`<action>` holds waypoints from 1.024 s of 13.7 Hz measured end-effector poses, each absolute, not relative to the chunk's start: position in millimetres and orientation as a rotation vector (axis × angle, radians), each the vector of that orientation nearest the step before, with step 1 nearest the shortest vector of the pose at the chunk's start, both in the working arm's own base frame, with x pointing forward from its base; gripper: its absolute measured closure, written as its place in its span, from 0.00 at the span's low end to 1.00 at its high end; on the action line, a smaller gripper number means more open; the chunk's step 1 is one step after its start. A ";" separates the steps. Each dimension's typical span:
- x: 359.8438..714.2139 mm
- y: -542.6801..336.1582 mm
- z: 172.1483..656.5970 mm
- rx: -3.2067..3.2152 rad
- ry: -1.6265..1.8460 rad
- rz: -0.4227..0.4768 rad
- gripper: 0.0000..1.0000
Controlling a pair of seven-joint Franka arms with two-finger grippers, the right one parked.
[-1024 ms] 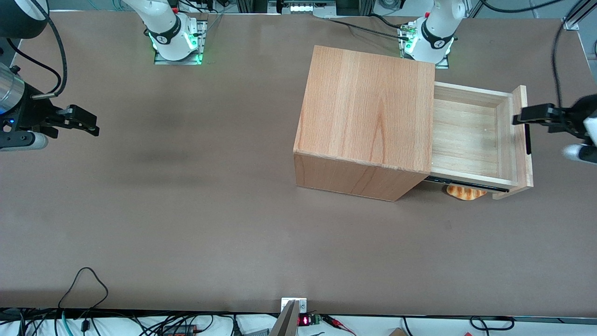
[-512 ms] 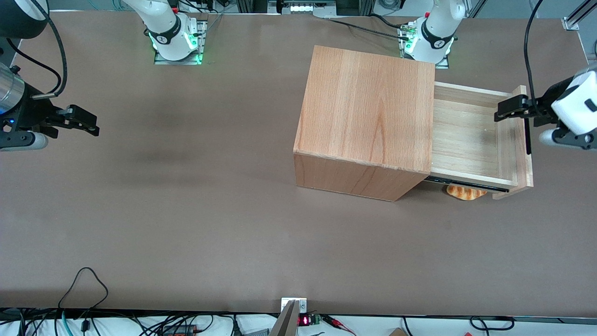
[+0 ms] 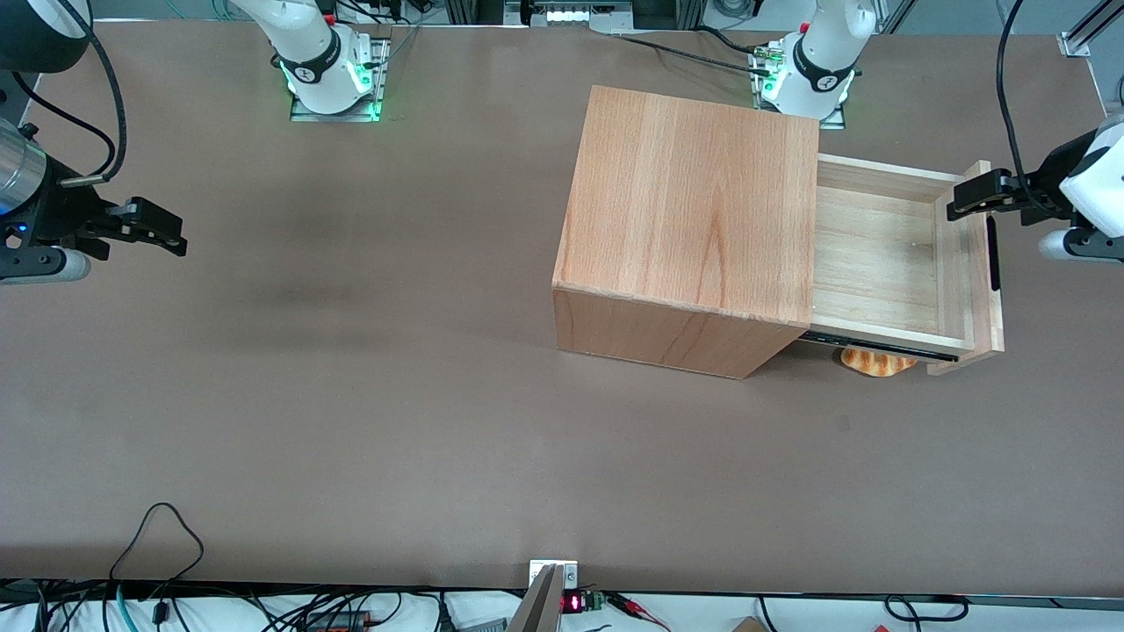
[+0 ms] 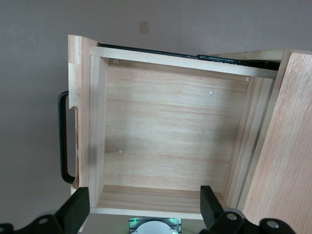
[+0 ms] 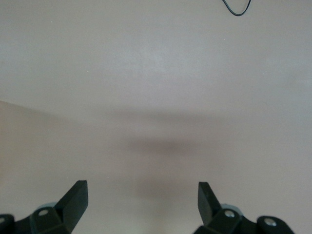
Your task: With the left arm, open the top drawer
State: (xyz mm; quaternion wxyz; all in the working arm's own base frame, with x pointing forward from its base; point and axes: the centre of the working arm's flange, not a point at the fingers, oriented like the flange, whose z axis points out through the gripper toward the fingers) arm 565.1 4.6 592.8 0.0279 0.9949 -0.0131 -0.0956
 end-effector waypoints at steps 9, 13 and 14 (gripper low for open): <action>547.4 7.1 587.7 3.080 0.025 -0.227 0.00; 565.3 8.7 603.8 3.088 0.039 -0.122 0.00; 569.8 8.9 606.3 3.089 0.040 -0.108 0.00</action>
